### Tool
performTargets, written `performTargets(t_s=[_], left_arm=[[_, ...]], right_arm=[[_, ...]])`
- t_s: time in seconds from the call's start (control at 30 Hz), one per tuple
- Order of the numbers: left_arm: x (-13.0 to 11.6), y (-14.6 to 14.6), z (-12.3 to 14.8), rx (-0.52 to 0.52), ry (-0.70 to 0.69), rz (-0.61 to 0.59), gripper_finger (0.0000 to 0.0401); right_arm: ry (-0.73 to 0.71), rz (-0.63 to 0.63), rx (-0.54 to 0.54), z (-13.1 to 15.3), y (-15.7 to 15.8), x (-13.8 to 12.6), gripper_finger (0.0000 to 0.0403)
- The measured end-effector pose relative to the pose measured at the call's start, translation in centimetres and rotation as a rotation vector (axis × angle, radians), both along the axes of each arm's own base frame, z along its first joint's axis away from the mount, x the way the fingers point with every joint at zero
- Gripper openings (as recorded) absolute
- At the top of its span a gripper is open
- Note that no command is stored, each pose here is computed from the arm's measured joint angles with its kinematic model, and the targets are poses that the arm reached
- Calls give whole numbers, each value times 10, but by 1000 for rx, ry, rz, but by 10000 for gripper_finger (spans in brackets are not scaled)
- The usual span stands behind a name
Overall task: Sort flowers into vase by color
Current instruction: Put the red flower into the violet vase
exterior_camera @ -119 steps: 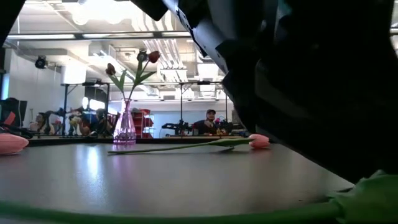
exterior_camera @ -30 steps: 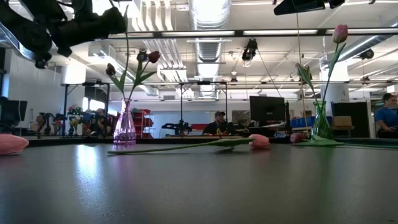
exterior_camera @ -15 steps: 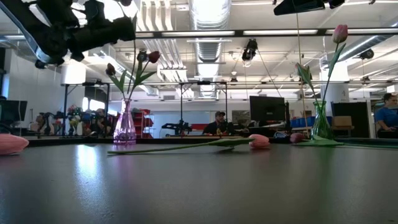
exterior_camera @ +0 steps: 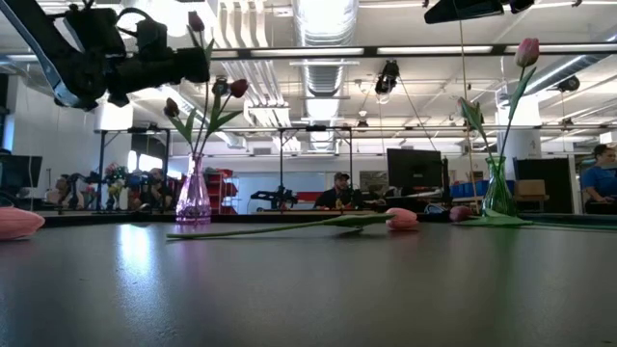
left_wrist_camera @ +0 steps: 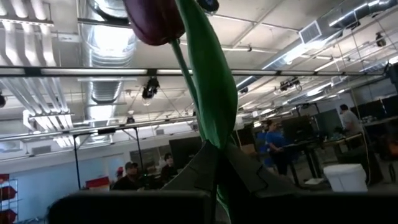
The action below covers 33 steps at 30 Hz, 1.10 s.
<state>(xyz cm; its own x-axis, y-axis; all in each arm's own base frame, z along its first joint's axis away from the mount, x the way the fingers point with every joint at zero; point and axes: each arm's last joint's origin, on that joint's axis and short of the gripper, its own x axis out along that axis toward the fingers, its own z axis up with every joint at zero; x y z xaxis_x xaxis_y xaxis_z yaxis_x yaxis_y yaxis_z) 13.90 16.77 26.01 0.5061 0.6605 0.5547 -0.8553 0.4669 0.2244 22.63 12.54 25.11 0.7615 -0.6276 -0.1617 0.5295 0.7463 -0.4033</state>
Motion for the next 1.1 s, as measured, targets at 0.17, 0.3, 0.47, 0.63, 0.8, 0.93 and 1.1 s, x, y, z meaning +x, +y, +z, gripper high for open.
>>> performTargets(t_s=[0.17,0.3,0.47,0.63,0.8,0.93,1.1], left_arm=[[-2,3,-9,-21,22,16,0],[-3,1,-19,-46,40,13,0],[-7,-3,-30,-85,60,44,2],[-10,-6,-37,-89,90,60,25],[-11,-7,-38,-94,93,61,60],[-11,-7,-39,-115,111,61,93],[-12,-7,-41,-180,140,82,132]], right_arm=[[-2,0,2,0,0,0,9],[-4,0,3,0,0,0,9],[-4,0,4,0,0,0,9],[-7,0,6,1,0,0,9],[-13,0,10,1,0,0,9],[-25,0,19,2,1,1,9],[-27,0,20,2,1,1,9]])
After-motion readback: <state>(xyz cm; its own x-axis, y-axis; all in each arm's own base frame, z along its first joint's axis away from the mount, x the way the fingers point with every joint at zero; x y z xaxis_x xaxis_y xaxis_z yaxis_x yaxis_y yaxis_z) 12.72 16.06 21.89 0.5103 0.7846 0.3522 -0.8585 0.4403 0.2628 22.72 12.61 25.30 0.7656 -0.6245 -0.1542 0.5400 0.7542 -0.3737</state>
